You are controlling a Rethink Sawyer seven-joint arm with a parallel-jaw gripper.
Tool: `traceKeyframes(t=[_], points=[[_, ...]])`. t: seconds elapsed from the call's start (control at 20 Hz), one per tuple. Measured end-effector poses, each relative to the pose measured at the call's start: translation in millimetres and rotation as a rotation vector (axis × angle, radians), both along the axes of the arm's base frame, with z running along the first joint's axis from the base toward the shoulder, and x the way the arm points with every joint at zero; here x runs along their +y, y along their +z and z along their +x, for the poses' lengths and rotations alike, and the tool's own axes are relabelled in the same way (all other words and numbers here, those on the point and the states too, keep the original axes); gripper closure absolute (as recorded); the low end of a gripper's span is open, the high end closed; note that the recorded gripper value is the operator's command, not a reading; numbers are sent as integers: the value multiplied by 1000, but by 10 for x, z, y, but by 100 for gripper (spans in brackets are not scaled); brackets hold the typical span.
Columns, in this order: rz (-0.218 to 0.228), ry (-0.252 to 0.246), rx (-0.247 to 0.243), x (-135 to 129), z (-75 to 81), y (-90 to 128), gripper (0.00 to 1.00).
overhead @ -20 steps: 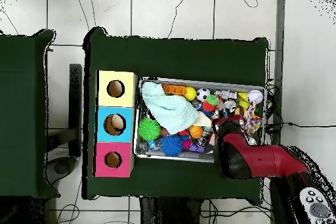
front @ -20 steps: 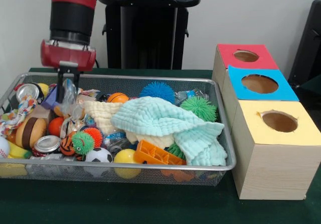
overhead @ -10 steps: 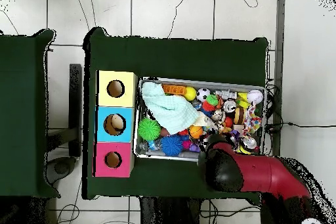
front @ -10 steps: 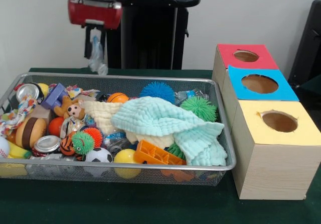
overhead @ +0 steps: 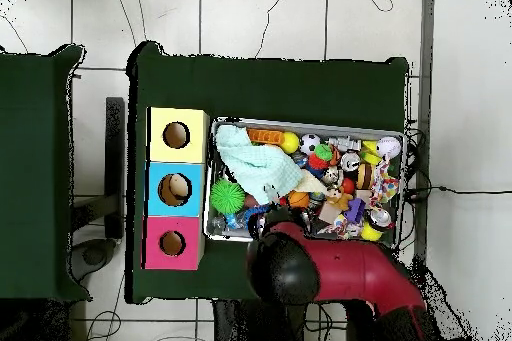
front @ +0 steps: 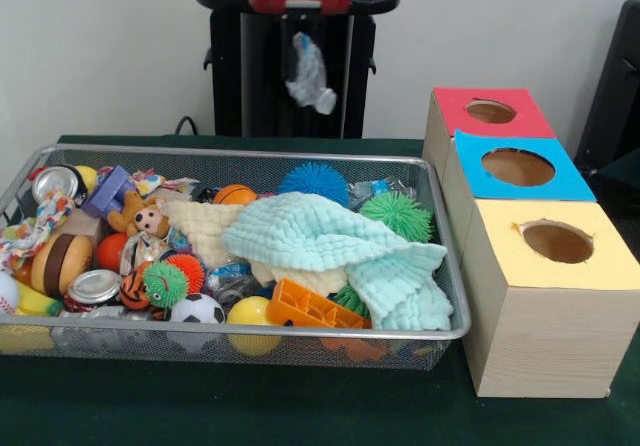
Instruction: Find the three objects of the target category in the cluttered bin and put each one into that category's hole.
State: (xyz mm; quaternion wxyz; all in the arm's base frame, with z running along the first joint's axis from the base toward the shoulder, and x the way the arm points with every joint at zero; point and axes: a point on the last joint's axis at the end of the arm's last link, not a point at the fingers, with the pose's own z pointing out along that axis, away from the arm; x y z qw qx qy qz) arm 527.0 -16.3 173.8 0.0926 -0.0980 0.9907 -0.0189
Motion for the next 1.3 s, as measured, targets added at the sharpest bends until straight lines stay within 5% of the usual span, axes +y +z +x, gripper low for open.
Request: traceKeyframes(t=[0.4, 0.8, 1.3], points=[[35, 67, 29, 717, -162, 43, 100], [41, 158, 75, 1649, -525, 10, 100], [34, 97, 108, 2310, -919, -27, 100]])
